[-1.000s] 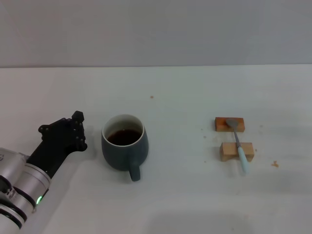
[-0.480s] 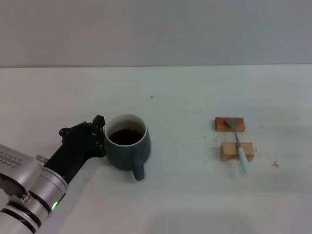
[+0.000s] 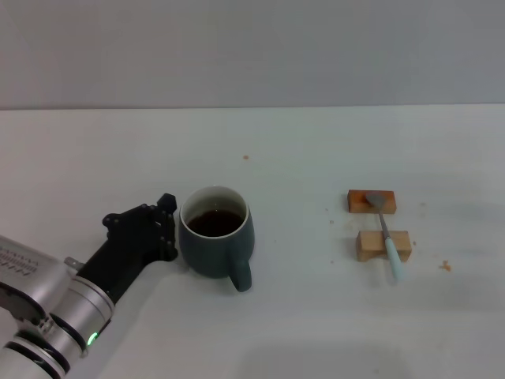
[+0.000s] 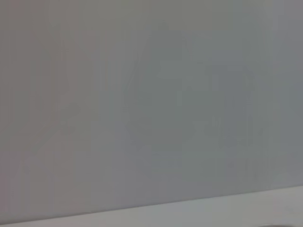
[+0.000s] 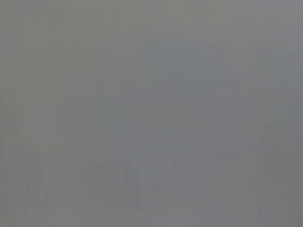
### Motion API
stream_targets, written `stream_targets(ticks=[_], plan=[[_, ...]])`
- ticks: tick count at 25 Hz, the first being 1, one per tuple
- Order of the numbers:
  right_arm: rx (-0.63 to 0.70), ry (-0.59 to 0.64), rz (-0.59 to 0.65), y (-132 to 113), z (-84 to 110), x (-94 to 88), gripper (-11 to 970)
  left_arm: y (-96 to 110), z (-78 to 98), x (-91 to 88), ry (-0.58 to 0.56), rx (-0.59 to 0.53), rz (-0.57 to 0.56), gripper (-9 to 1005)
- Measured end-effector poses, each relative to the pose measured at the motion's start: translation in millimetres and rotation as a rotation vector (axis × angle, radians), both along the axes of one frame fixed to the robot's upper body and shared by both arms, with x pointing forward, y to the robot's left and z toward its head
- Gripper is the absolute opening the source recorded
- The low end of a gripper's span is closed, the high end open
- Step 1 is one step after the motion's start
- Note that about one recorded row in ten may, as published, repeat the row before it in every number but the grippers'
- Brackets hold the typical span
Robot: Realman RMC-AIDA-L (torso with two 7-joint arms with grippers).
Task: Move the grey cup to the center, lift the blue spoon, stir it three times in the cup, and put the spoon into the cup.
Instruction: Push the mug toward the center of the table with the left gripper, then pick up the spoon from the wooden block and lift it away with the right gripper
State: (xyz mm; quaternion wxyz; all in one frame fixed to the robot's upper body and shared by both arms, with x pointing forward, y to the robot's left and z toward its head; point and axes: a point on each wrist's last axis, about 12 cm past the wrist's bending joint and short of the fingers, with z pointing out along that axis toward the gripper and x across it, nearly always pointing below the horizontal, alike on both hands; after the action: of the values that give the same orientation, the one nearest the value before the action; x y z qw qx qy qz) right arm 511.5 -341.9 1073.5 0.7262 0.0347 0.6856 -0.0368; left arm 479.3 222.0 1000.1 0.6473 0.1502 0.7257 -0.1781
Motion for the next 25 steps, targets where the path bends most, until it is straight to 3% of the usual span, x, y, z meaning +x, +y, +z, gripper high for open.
stream_targets(ticks=[2,4,7,9,14,20,25], plan=[[-0.007,0.001,0.012,2.5,0.6,0.9,402,0.6,-0.1,0.3,0.001,0.000,0.003,-2],[-0.022,0.004,0.035,7.6,0.6,1.3,402,20.5,1.5,6.5,-0.006,-0.003,0.097,-2],[-0.033,0.009,0.055,12.6,1.4,2.3,401,20.5,1.5,6.5,-0.006,-0.003,0.097,-2],[-0.033,0.015,0.064,15.4,1.9,3.2,401,64.1,5.7,12.2,-0.023,-0.002,0.274,-2],[-0.031,0.024,0.094,24.7,0.6,3.5,401,106.4,8.0,8.7,-0.036,0.039,0.409,-2],[-0.026,0.020,0.153,42.6,1.3,3.3,401,128.7,11.9,7.7,-0.062,0.077,0.505,-2],[-0.011,0.021,0.181,53.0,5.6,-0.7,401,131.5,9.9,6.0,-0.051,0.083,0.516,-2]])
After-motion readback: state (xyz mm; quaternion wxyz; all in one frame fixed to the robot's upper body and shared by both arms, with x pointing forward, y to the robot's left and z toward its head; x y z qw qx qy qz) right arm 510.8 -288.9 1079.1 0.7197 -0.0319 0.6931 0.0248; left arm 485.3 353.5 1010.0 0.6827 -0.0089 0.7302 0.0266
